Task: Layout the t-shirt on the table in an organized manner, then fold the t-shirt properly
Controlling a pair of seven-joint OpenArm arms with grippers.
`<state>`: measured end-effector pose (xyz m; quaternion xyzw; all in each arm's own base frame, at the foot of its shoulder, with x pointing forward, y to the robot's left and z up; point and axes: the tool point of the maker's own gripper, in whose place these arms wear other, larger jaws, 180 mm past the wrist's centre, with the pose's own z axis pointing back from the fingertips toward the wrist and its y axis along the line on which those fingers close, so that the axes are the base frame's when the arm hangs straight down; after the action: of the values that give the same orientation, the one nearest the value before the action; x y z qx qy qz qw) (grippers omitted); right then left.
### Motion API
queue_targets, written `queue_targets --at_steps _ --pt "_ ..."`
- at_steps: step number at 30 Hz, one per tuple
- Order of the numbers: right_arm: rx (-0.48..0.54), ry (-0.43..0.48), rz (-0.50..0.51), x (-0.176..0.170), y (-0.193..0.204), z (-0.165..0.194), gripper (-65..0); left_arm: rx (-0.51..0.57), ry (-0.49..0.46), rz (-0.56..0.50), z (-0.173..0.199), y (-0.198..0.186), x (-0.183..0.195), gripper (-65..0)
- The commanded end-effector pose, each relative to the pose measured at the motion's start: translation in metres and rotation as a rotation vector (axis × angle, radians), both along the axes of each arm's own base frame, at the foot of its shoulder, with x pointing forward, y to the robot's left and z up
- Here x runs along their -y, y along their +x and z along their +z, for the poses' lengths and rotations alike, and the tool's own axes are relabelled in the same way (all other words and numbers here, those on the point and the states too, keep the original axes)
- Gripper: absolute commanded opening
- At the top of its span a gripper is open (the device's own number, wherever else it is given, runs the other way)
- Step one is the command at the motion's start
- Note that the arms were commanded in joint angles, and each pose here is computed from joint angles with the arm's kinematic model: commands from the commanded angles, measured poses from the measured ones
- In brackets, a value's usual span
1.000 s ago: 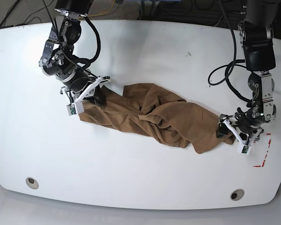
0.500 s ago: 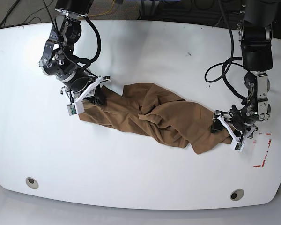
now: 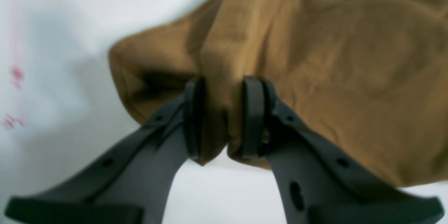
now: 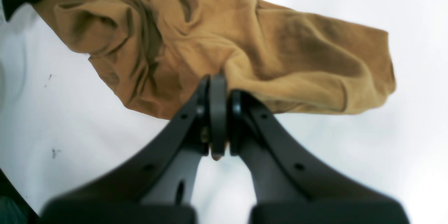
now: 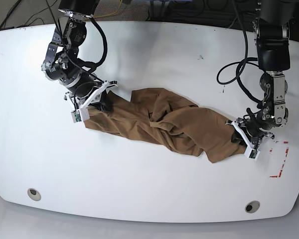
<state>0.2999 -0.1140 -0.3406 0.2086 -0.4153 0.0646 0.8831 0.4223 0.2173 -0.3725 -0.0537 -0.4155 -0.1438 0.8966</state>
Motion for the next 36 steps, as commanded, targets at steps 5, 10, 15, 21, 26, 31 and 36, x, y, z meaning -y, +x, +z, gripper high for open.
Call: queue_targets --at_steps 5,10,15,21,26,31,36 --pt "0.071 0.010 0.000 0.000 0.009 0.018 -65.0 0.150 0.038 -0.033 0.049 0.003 -0.002 -50.6" --pt "0.103 -0.002 -0.025 0.009 0.011 0.029 -65.0 0.212 0.050 -0.012 0.070 -0.004 -0.010 -60.6" --pt "0.144 -0.022 -0.057 0.021 0.012 0.043 -65.0 0.277 0.056 0.023 0.093 -0.009 -0.023 -62.7" --pt "0.204 -0.069 -0.080 0.042 0.016 0.064 -65.0 0.387 0.085 0.064 0.132 -0.018 -0.039 -62.7" --pt "0.265 -0.045 -0.081 0.057 0.023 0.086 -65.0 0.447 0.117 0.078 0.159 -0.023 -0.044 -62.7" --pt "0.287 -0.057 -0.083 0.068 0.026 0.095 -65.0 0.436 0.145 0.084 0.167 -0.026 -0.046 -62.7" --pt "0.285 -0.058 -0.085 0.069 0.025 0.094 -65.0 0.419 0.150 0.087 0.168 -0.023 -0.046 -62.3"
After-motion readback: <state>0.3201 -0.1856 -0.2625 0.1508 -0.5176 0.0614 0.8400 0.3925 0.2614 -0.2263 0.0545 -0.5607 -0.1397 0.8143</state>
